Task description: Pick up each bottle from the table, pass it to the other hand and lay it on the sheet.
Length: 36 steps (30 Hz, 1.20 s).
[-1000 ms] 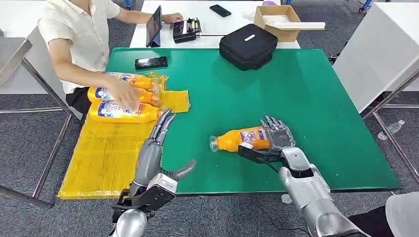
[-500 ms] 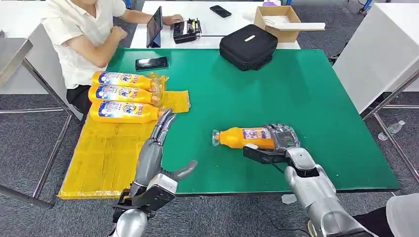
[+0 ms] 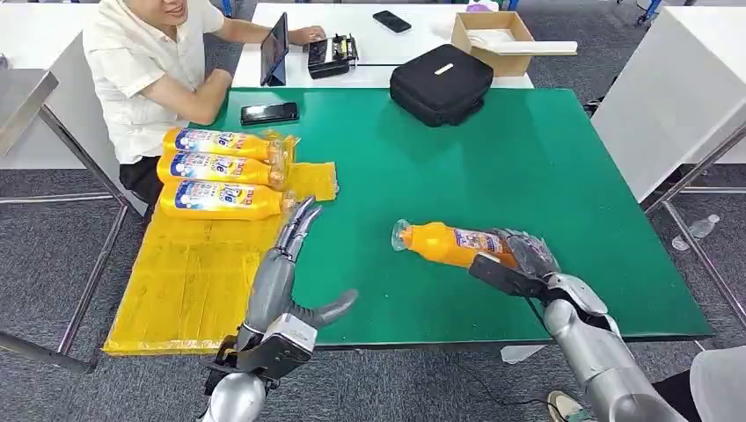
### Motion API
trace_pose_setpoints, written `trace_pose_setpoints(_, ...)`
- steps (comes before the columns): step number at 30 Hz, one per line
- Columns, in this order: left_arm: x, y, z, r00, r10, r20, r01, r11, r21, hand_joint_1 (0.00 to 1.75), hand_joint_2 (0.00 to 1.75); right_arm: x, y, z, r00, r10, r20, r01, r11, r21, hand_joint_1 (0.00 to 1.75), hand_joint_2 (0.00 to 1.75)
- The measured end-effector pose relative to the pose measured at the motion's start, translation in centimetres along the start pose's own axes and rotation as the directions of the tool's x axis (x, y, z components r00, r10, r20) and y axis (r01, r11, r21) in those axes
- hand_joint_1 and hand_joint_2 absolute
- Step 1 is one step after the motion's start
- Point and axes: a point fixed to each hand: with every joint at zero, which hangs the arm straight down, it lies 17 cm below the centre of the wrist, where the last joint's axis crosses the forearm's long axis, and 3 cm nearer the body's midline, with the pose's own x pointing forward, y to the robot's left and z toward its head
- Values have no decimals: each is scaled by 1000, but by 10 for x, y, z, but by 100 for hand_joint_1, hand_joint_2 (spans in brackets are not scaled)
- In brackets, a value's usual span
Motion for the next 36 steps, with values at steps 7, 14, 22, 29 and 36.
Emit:
trace_pose_setpoints(7, 0, -1, 0, 1000, 0, 1, 0, 1000, -2, 0, 175, -2, 3, 6, 1000, 9, -2, -9, 1000, 0, 175, 175)
trace_pose_setpoints(14, 1, -1, 0, 1000, 0, 2, 0, 1000, -2, 0, 175, -2, 4, 8, 1000, 13, 0, -13, 1000, 0, 175, 175)
trace_pose_setpoints(22, -5, 0, 0, 998, 47, -36, -47, 999, 3, 0, 175, 14, 10, 18, 993, -101, 52, 103, 994, -32, 175, 175)
trace_pose_setpoints(29, -59, 3, 17, 890, 352, -291, -328, 936, 129, 0, 175, 139, 17, 55, 895, -309, 322, 363, 924, -121, 175, 175)
trace_pose_setpoints(36, -84, -8, 31, 778, 523, -348, -488, 852, 188, 0, 175, 229, 4, 61, 750, -389, 535, 473, 881, -23, 175, 175)
